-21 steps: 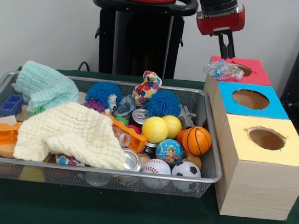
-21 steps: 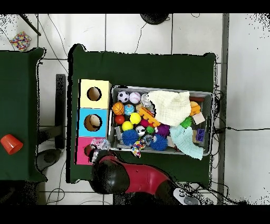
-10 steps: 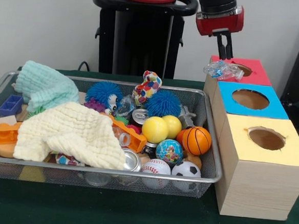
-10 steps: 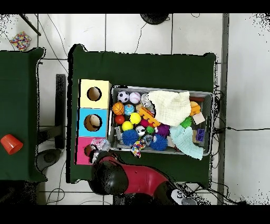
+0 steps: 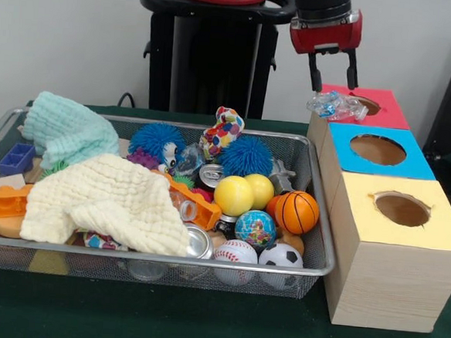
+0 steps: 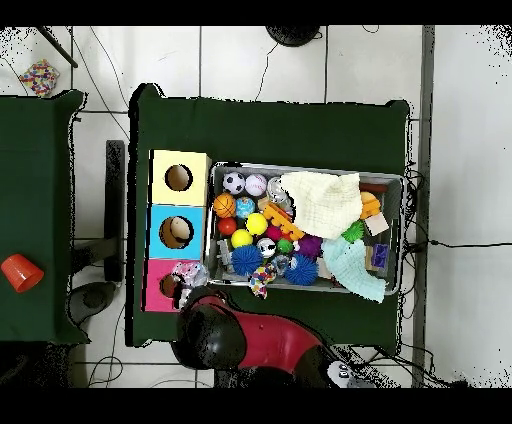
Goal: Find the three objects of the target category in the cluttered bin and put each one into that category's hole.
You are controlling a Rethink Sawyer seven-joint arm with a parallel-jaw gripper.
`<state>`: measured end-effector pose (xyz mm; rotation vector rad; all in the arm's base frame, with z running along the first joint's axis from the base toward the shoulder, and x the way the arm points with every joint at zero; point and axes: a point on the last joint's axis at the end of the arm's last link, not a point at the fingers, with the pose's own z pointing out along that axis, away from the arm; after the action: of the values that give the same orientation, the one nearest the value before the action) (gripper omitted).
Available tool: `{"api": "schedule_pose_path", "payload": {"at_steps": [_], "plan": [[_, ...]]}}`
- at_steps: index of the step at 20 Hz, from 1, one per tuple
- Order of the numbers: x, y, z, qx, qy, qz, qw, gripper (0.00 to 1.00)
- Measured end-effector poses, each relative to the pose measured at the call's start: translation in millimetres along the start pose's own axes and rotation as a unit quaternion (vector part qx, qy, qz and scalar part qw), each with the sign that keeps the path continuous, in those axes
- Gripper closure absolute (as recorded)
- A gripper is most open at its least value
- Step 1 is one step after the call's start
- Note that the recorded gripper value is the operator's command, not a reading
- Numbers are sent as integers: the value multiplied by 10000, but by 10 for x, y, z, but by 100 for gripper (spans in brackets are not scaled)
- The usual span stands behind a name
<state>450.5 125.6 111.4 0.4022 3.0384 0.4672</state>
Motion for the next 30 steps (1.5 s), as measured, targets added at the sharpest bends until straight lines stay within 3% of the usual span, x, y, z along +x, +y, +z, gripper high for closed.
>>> {"api": "schedule_pose_path", "payload": {"at_steps": [30], "plan": [[6,-90,161,74,105,47,9999,0]]}}
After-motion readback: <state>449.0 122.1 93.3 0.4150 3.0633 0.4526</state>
